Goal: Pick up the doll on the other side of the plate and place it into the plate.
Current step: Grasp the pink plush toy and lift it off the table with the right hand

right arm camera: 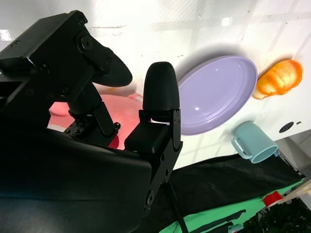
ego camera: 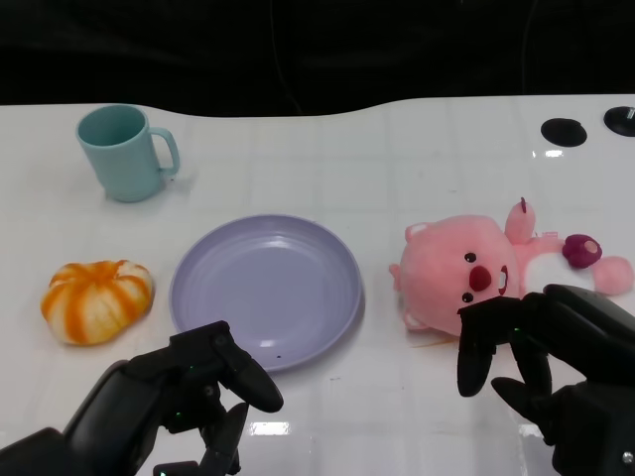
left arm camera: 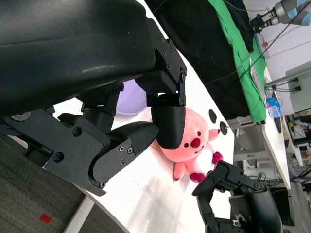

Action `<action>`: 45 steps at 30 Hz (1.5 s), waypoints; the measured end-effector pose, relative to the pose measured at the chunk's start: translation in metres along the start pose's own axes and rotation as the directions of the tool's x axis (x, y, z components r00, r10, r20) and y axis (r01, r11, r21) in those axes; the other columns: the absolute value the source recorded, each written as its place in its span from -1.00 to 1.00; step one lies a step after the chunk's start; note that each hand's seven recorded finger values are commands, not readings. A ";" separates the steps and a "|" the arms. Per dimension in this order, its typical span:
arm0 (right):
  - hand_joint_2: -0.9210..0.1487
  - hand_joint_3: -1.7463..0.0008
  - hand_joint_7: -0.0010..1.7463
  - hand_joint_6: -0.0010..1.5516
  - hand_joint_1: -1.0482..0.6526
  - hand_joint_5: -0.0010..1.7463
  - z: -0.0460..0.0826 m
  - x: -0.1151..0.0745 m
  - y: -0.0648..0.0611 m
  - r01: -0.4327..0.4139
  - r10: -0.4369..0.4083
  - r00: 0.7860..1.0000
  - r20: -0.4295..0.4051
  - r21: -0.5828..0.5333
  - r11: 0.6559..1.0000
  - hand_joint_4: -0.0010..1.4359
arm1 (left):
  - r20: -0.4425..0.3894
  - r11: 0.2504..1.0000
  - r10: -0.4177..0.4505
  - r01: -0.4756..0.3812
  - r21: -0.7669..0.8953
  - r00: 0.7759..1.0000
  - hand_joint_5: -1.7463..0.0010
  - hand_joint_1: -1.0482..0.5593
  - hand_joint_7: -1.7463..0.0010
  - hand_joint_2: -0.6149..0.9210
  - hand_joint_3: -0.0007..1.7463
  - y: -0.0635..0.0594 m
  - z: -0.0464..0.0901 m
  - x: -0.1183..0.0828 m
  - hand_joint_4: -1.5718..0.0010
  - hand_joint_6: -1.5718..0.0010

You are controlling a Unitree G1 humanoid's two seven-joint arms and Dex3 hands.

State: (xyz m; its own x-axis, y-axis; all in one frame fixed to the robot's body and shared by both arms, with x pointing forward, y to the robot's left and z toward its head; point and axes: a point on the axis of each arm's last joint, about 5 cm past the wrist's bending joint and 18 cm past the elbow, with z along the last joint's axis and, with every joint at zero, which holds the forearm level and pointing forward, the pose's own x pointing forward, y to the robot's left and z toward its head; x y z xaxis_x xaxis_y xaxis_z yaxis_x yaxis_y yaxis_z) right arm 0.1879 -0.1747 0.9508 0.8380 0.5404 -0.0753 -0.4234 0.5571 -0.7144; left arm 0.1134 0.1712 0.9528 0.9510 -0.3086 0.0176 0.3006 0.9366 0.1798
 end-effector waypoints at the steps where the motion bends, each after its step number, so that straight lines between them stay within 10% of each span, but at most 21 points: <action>1: 0.10 -0.42 0.08 0.04 0.24 0.55 0.000 0.000 0.000 0.006 -0.006 1.000 0.001 0.003 1.000 0.13 | 0.000 1.000 0.000 0.000 0.000 1.000 -0.98 0.00 -0.67 0.55 0.25 0.000 0.000 0.000 0.12 0.16; 12: -0.64 0.54 -0.70 -0.21 0.04 -0.16 0.000 0.000 -0.001 0.122 -0.123 0.992 0.013 0.021 0.992 -0.11 | 0.001 1.000 -0.001 0.001 0.003 1.000 -0.98 -0.01 -0.66 0.56 0.24 0.000 0.000 0.000 0.13 0.16; 16: -0.94 0.85 -0.89 -0.42 -0.14 -0.25 -0.001 0.000 -0.002 0.143 -0.143 0.990 -0.002 0.002 0.990 -0.48 | 0.000 1.000 -0.001 0.001 0.004 1.000 -0.98 0.01 -0.64 0.57 0.22 0.000 -0.001 -0.001 0.12 0.16; 28: -1.00 0.92 -1.00 -0.76 -0.43 -0.38 0.000 -0.001 -0.018 0.187 -0.203 0.968 -0.145 -0.115 0.976 -0.98 | -0.002 1.000 -0.007 0.007 -0.009 1.000 -0.98 -0.03 -0.66 0.55 0.23 -0.002 -0.001 0.000 0.12 0.15; 45: -1.00 0.96 -0.98 -0.83 -0.59 -0.55 0.019 0.007 -0.042 0.008 -0.134 0.930 -0.342 -0.347 0.938 -1.00 | -0.011 1.000 -0.011 0.011 -0.006 1.000 -0.98 -0.02 -0.69 0.52 0.28 -0.003 -0.001 0.001 0.15 0.16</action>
State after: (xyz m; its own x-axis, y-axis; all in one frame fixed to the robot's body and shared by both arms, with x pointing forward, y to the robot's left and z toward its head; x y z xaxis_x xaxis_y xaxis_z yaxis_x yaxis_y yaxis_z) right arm 0.2051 -0.1831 0.9935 0.9540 0.2123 -0.2119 -0.2710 0.3076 -0.9121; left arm 0.1136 0.1684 0.9513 0.9484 -0.3172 0.0049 0.3116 0.9342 0.1736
